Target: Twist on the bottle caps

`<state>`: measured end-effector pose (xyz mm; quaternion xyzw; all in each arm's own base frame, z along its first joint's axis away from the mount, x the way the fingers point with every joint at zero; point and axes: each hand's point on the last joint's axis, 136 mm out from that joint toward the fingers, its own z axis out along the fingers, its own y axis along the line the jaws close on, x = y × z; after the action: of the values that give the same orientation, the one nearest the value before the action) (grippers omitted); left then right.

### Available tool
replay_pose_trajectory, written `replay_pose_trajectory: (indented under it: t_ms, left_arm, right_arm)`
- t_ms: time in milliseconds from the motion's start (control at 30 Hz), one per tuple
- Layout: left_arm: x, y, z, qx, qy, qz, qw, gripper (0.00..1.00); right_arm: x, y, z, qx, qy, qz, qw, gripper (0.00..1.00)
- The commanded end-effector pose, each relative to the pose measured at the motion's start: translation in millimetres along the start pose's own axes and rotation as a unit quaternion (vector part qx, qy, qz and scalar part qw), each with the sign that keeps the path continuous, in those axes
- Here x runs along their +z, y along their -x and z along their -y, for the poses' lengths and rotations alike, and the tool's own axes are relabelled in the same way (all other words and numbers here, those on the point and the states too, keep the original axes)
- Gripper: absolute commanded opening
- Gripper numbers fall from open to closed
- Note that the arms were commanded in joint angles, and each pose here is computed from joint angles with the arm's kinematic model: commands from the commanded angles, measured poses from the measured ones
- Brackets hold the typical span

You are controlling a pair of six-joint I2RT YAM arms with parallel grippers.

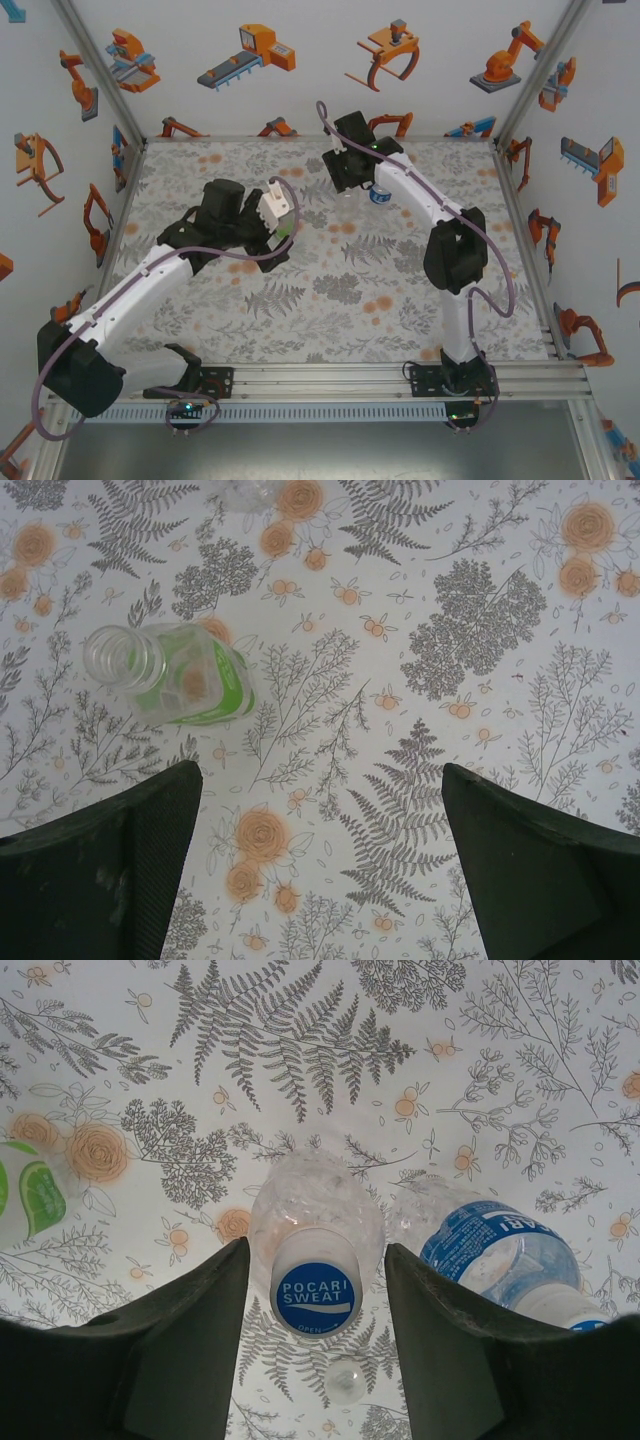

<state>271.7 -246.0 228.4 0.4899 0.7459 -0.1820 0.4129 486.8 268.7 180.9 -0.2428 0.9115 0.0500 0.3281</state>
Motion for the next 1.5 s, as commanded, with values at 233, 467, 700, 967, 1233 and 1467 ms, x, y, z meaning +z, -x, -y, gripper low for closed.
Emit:
replay_pose_trajectory:
  t_ms: [233, 467, 700, 967, 1233, 1467]
  left_arm:
    - [-47, 14, -53, -0.049, 0.136, 0.055, 0.988, 0.97]
    - [-77, 4, -64, -0.114, 0.188, 0.055, 0.974, 0.97]
    - [-93, -21, -51, -0.175, 0.193, 0.044, 0.964, 0.97]
    - [-105, -38, -37, -0.204, 0.2, 0.068, 0.956, 0.97]
    - [-108, -53, -22, -0.185, 0.194, 0.082, 0.96, 0.97]
    - [-108, -57, -20, -0.197, 0.196, 0.091, 0.956, 0.97]
  right_arm:
    - [-74, 42, 4, 0.011, 0.007, 0.075, 0.997, 0.55]
    - [-99, 46, -35, 0.0, 0.099, 0.13, 0.987, 0.55]
    - [-104, 33, -90, -0.02, 0.183, 0.203, 0.962, 0.56]
    - [-90, 8, -148, -0.053, 0.194, 0.261, 0.944, 0.67]
    - [-61, 2, -180, -0.056, 0.177, 0.296, 0.937, 0.74]
    - [-27, 4, -189, -0.037, 0.169, 0.299, 0.938, 0.75]
